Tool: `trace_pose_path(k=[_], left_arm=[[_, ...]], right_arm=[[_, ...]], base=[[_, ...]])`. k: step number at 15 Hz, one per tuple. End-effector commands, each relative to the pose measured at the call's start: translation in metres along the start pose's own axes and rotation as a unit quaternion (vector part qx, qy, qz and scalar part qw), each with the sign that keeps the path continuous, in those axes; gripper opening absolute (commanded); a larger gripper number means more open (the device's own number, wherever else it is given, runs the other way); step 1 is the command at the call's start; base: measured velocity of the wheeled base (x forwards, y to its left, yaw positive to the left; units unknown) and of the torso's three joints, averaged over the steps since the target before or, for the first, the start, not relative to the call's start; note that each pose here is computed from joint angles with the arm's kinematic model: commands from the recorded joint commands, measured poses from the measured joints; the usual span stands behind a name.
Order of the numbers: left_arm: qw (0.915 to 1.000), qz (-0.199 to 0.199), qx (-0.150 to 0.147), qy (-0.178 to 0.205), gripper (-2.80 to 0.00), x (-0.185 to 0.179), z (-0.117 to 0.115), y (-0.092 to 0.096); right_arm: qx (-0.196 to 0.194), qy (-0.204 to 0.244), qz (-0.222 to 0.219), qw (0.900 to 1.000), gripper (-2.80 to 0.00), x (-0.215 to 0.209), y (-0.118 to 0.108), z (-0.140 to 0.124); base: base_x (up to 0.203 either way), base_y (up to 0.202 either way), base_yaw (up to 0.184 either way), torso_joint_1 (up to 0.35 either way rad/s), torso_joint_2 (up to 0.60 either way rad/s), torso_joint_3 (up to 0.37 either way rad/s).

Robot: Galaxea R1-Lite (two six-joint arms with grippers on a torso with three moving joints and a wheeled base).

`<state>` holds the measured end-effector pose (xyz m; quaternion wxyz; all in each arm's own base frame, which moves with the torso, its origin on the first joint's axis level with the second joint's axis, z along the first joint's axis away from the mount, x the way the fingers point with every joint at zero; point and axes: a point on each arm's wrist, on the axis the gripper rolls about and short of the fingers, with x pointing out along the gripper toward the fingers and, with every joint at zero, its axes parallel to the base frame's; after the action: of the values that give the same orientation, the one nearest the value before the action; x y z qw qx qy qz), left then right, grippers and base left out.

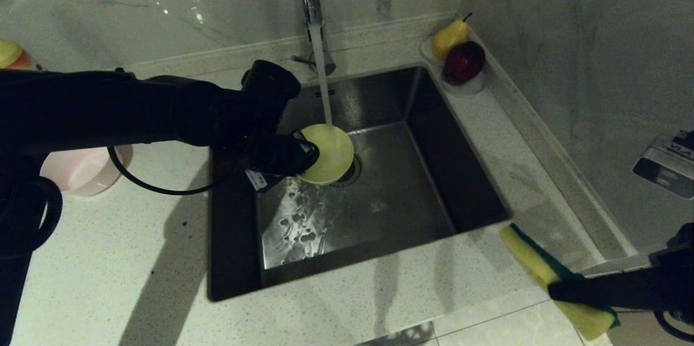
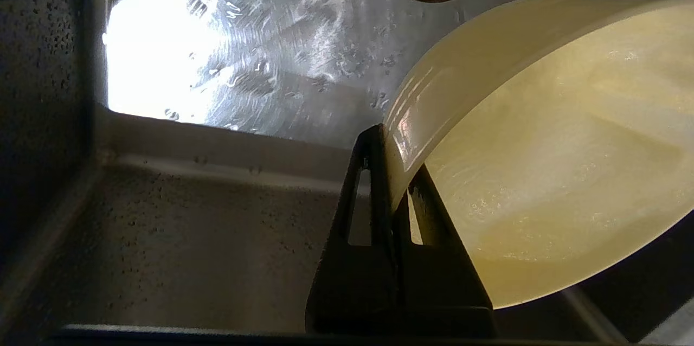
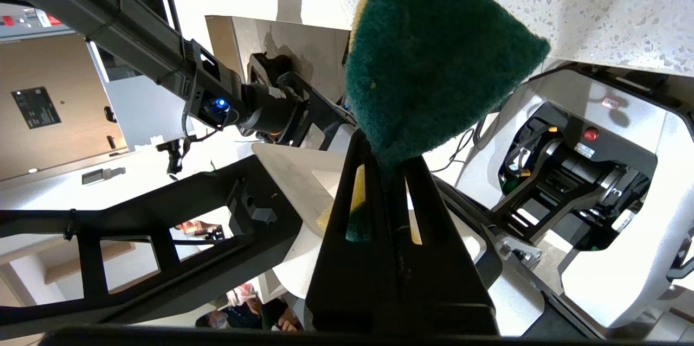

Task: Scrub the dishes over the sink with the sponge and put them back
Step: Wash the bowl

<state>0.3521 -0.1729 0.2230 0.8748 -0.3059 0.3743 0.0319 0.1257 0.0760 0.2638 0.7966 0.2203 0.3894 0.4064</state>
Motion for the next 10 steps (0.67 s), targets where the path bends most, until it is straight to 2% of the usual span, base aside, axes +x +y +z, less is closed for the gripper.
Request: trace_pose_path(k=[1,5,8,10], left_arm=[[0.9999,-0.008,-0.004,-0.007,-2.80,-0.011,0.003,-0.001],[0.9989,-0.038,-0.006,-0.028,-2.80,-0.047,0.012,-0.002],[0.9977,-0.045,-0.008,-0.051,-2.80,-0.072,0.018,0.006],[0.9961,-0.041,0.005,-0.078,-2.80,-0.085,0.021,0.014]], right_arm=[[0.001,0.001,0.002,1.000,-2.80,-0.001,0.000,-0.001],[0.001,0.001,0.002,1.000,-2.80,-0.001,0.000,-0.002],[0.001,0.001,0.002,1.000,-2.80,-0.002,0.000,-0.002],[0.001,0.000,0.003,1.000,-2.80,-0.002,0.001,-0.003]], base=[[0.000,0.000,0.000,0.000,0.00,0.000],[0.000,0.000,0.000,0.000,0.00,0.000],[0.000,0.000,0.000,0.000,0.00,0.000],[0.000,0.000,0.000,0.000,0.00,0.000]])
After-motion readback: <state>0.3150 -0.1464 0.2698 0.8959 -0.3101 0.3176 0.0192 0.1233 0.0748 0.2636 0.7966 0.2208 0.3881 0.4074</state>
